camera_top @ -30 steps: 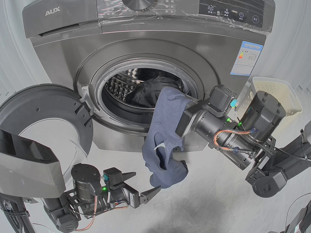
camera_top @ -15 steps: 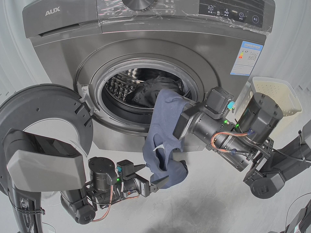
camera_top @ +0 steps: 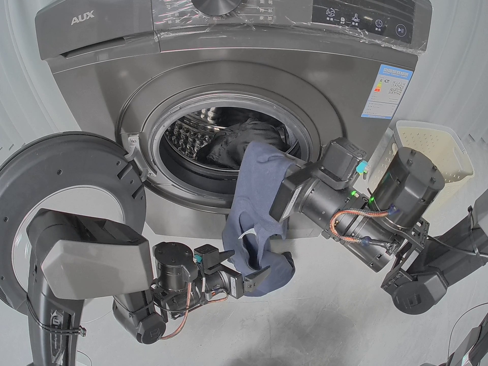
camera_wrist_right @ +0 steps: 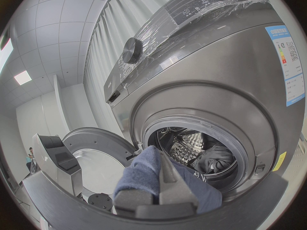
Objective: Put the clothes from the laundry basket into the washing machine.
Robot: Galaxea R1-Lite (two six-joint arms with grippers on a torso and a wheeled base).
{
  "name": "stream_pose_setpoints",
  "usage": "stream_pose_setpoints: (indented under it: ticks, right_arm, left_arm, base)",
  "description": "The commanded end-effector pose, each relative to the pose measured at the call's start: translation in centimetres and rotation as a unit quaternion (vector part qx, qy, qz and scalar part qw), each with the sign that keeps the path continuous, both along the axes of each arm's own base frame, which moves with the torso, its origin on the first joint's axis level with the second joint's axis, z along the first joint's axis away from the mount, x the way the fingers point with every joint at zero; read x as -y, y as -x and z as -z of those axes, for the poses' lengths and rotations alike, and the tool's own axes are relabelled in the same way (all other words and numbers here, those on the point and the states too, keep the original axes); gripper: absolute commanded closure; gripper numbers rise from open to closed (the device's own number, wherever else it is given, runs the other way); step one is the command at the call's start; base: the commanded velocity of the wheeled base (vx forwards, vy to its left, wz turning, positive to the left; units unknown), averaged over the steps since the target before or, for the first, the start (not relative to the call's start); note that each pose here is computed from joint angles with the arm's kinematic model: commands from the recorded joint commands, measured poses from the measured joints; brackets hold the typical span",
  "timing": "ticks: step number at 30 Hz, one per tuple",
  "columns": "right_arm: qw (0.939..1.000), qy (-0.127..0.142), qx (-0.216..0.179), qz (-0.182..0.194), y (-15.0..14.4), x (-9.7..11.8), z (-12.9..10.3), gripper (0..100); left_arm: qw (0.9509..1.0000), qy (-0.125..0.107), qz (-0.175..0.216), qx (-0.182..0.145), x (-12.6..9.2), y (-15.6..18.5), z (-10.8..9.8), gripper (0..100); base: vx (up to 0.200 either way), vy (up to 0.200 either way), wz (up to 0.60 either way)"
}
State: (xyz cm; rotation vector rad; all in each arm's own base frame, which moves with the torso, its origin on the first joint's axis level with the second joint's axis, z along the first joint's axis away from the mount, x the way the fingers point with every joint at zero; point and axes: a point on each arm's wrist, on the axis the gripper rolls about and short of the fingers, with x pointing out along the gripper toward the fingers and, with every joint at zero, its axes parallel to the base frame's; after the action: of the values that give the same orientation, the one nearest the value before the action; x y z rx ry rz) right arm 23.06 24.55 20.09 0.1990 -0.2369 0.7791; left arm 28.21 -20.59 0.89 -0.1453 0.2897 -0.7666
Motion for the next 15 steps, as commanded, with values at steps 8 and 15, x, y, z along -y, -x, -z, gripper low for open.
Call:
stream_pose_setpoints:
  ticks: [8, 15]
  right_arm:
    - [1.0000, 0.001, -0.001, -0.001, 0.23, 0.12, 0.08, 100]
    - [1.0000, 0.001, -0.002, -0.001, 0.27, 0.17, 0.10, 100]
  left_arm:
    - [1.0000, -0.004, -0.003, -0.002, 0.49, -0.77, 1.23, 0]
    - [1.0000, 0.002, -0.005, 0.008, 0.84, -1.18, 0.93, 0]
  base:
    - [0.000, 0.000, 0.00]
    - [0.000, 0.000, 0.00]
